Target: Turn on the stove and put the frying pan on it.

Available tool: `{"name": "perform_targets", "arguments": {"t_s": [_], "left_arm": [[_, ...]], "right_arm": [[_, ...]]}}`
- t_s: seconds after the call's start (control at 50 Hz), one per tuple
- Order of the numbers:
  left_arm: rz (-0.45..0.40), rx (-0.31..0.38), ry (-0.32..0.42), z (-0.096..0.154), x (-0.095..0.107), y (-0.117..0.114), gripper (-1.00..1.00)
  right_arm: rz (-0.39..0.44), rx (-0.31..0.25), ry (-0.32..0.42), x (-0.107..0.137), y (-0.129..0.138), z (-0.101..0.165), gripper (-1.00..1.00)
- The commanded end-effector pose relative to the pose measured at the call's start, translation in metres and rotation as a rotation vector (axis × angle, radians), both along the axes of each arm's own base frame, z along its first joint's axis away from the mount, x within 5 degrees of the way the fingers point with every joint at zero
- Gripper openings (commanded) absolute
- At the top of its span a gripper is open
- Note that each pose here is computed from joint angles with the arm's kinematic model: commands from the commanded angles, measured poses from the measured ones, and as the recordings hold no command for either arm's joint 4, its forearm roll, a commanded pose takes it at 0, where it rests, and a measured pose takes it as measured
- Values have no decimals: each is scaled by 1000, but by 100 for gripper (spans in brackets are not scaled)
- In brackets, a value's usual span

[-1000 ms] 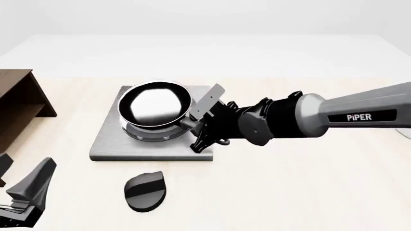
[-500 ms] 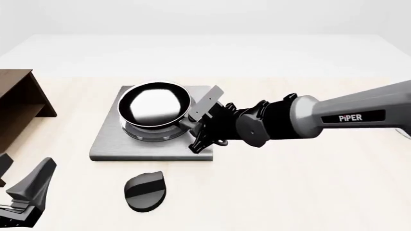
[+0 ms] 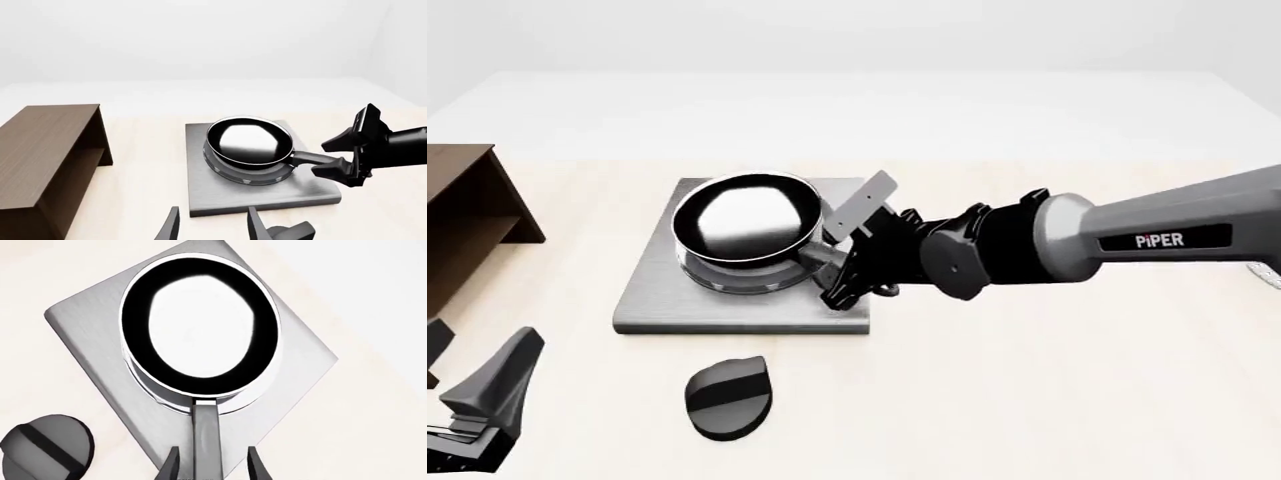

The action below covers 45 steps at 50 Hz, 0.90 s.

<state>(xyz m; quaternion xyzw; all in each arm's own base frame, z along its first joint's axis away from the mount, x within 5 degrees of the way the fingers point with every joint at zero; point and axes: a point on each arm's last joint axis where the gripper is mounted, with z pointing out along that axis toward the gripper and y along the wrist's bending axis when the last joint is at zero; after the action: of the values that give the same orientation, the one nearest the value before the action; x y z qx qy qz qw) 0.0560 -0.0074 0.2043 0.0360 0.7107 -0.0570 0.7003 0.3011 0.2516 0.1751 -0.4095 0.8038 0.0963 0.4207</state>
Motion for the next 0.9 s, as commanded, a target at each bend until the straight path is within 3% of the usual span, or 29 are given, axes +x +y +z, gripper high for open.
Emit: {"name": "perform_targets", "arguments": {"t_s": [0.02,0.18,0.48,0.9], "left_arm": [[7,-15,3,0,0,0,100],[8,-14,3,0,0,0,100],[7,-9,5,0,0,0,100],[8,-1,8,-1,0,0,100]], "right_arm": [[-16,18,-1,-2,-4,8,100],[-14,24,-17,-7,-10,20,100],[5,62,-42,-38,-23,52,100],[17,118,-116,-99,-73,105,100]]}}
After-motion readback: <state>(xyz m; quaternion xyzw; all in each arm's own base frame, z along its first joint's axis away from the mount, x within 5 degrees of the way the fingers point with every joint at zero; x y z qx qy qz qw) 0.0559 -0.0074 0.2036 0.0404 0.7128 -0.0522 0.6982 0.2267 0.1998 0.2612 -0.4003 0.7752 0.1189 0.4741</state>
